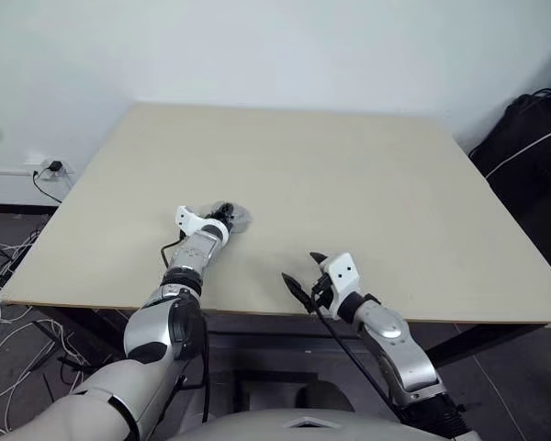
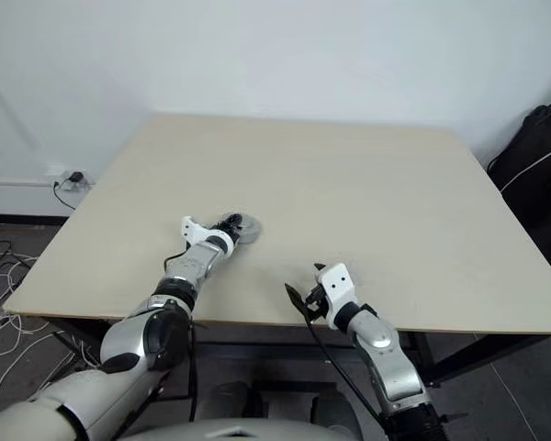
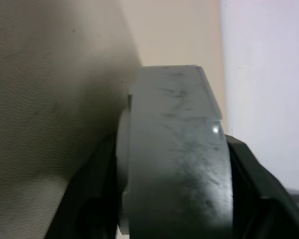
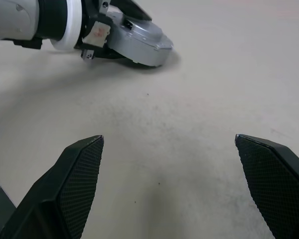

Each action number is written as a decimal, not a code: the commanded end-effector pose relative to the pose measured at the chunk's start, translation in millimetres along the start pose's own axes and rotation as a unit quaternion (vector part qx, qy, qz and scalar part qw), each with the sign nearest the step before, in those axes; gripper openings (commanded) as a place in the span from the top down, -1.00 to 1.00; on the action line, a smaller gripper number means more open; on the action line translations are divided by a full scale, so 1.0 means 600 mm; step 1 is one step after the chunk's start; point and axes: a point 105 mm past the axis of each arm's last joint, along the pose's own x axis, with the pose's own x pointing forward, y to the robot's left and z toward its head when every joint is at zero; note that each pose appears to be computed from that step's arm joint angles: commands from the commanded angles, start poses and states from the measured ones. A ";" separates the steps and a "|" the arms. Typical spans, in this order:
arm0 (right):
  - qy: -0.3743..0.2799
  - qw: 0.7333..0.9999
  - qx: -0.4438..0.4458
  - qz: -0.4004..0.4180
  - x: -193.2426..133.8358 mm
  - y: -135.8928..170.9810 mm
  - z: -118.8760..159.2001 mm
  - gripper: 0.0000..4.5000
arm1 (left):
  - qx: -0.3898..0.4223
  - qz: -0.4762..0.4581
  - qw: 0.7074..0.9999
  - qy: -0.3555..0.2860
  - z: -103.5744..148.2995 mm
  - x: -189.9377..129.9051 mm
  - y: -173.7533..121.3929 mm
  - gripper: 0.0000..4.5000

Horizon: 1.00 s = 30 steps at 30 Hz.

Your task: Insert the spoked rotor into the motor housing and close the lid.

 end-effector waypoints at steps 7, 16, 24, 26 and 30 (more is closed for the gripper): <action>-0.007 1.000 0.013 0.012 0.008 0.005 0.019 -1.00 | 0.098 0.045 0.991 0.083 -0.019 -0.046 0.068 -0.98; -0.007 0.998 0.052 -0.041 0.007 -0.009 0.016 -1.00 | 0.307 0.076 0.937 0.147 -0.055 -0.180 0.138 -0.98; -0.060 0.980 0.098 -0.165 -0.013 -0.057 0.024 -1.00 | 0.488 0.030 0.870 -0.056 -0.018 -0.249 0.106 -0.98; -0.076 0.976 0.088 -0.186 -0.019 -0.065 0.029 -1.00 | 0.517 0.024 0.850 -0.095 -0.016 -0.259 0.100 -0.98; -0.121 0.963 0.048 -0.236 -0.042 -0.077 0.036 -1.00 | 0.521 0.046 0.833 -0.181 -0.003 -0.281 0.098 -0.98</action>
